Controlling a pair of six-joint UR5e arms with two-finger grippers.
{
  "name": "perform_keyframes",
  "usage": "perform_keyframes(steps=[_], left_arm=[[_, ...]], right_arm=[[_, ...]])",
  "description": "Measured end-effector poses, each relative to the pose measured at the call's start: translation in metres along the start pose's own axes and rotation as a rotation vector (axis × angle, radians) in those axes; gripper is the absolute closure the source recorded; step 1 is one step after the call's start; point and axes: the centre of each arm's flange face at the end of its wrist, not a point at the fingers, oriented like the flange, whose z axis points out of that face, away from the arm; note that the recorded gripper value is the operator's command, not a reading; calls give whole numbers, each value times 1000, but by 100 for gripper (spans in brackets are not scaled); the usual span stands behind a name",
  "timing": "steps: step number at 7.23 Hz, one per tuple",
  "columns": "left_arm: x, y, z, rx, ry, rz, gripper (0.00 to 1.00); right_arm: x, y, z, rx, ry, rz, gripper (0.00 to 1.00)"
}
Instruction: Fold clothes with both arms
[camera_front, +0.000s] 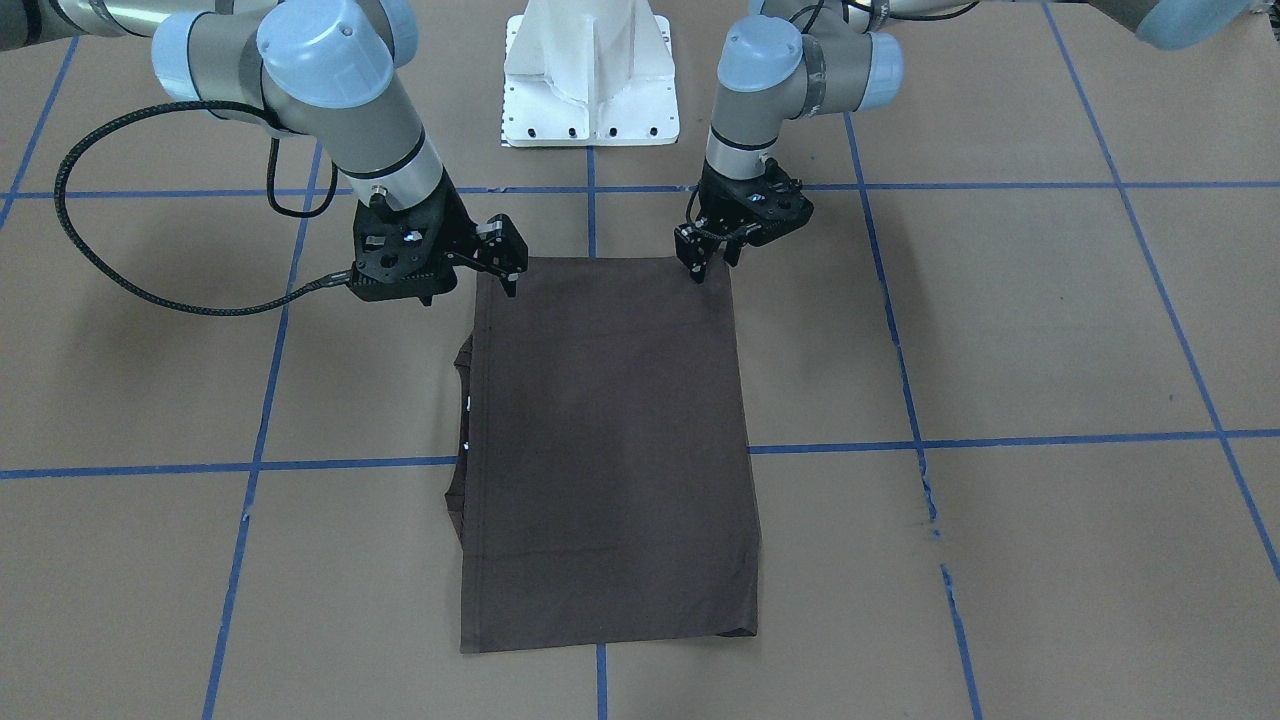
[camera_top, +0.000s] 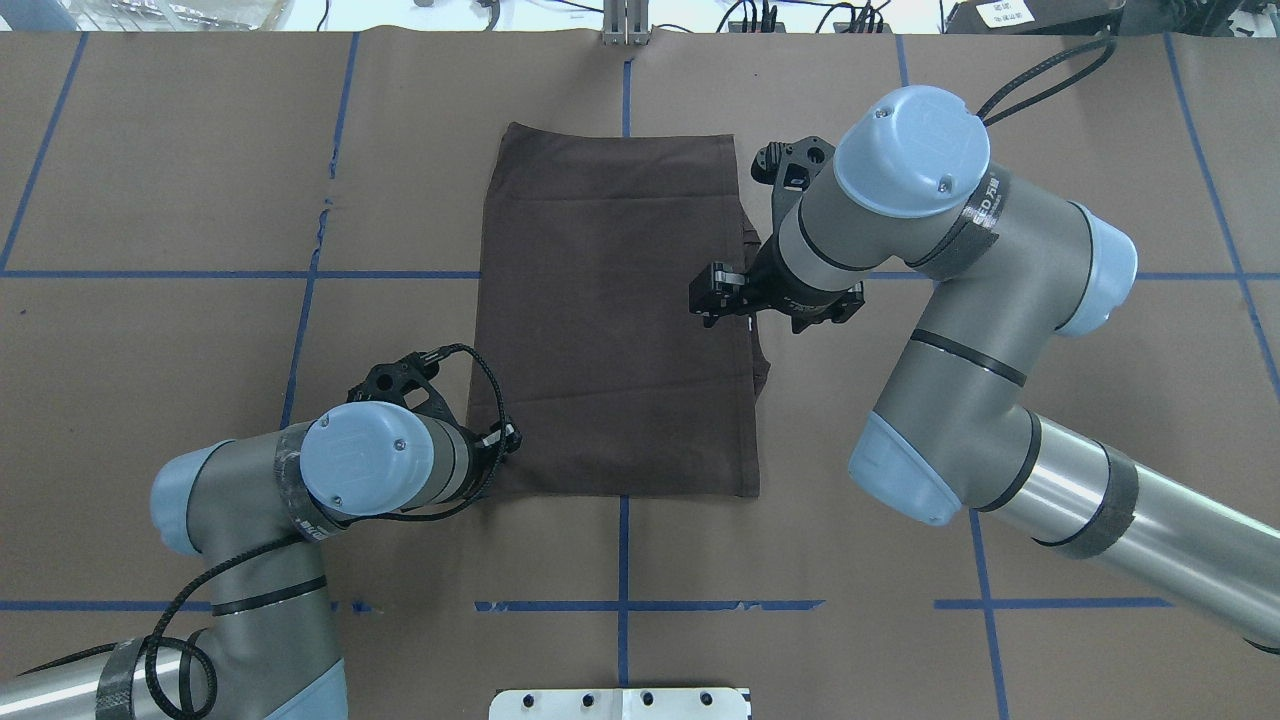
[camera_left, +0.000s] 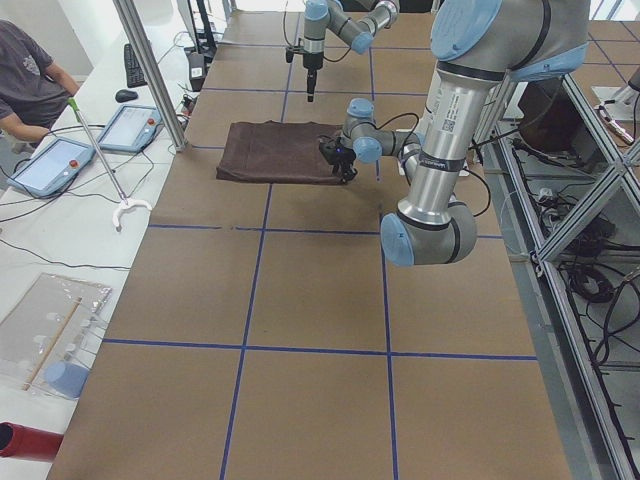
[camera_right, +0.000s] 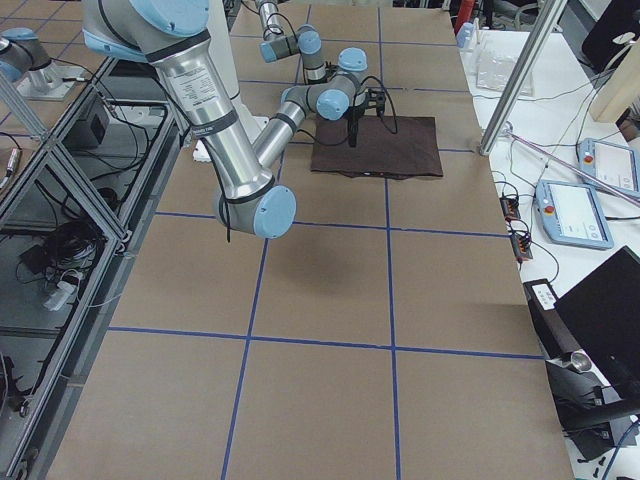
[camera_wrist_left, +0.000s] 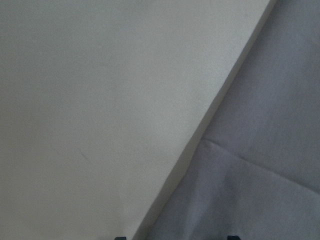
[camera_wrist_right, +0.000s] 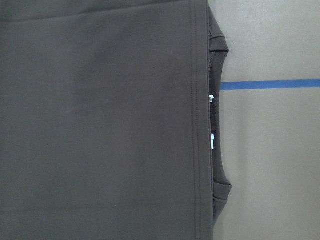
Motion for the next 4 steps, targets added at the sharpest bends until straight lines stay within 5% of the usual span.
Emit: perform_keyframes(steps=[2, 3, 4], left_arm=[[0, 1, -3, 0, -4, 1, 82], [0, 2, -3, 0, -5, 1, 63], [-1, 2, -3, 0, -6, 1, 25]], right_arm=[[0, 0, 0, -1, 3, 2, 0], [1, 0, 1, -2, 5, 3, 0], [1, 0, 2, -3, 8, 4, 0]])
